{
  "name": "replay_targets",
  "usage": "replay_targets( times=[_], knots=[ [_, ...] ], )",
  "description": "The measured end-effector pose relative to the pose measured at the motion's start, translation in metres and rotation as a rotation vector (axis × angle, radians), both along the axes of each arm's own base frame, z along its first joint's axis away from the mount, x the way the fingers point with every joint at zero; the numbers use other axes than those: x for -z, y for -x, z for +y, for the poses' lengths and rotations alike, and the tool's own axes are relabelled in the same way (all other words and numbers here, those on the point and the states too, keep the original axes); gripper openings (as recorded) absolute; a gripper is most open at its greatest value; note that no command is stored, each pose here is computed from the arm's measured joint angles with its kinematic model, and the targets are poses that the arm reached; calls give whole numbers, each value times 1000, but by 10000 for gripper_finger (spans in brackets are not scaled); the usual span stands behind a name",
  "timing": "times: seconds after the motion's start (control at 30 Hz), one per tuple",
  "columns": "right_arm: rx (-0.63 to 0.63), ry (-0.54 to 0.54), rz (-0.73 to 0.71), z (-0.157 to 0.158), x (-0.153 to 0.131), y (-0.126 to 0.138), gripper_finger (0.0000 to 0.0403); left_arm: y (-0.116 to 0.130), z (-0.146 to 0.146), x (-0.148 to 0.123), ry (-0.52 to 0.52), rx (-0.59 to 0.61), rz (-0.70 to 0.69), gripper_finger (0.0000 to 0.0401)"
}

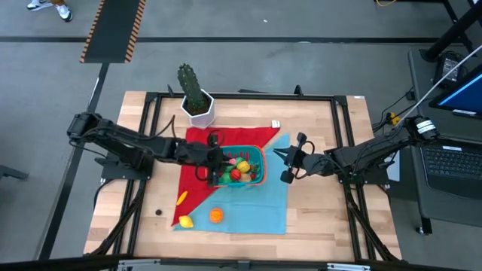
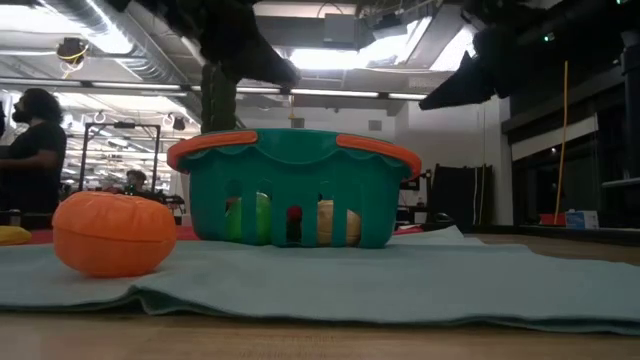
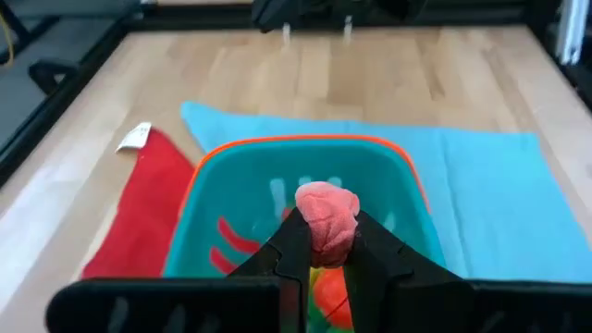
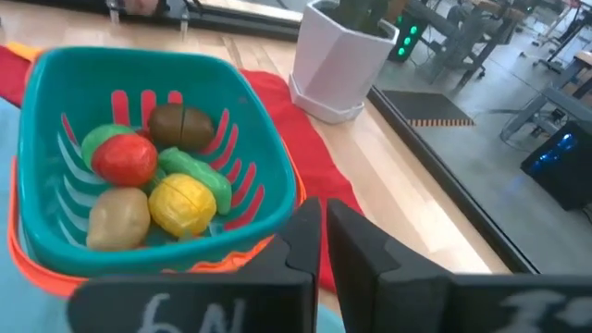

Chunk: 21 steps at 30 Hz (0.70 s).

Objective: Build produce basket
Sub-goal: Put the pink peach into the blue basket

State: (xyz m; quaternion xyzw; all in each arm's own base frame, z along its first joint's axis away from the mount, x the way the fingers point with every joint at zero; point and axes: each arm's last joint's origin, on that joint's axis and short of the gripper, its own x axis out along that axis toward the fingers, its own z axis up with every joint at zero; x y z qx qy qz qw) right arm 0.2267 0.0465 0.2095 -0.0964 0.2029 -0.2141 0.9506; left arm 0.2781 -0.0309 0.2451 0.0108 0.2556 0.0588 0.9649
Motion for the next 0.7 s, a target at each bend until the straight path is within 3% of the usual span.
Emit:
replay_targets(
  times=[0.23, 0.4, 0.7],
  knots=[
    [4, -1, 25, 0, 3, 1, 26, 1, 6, -14, 3, -44, 167, 36],
    [5, 0, 28, -1, 3, 1, 26, -3, 9, -14, 1, -59, 187, 36],
    [5, 5, 44, -1, 4, 2, 26, -23, 14, 16, -2, -75, 272, 36]
  ],
)
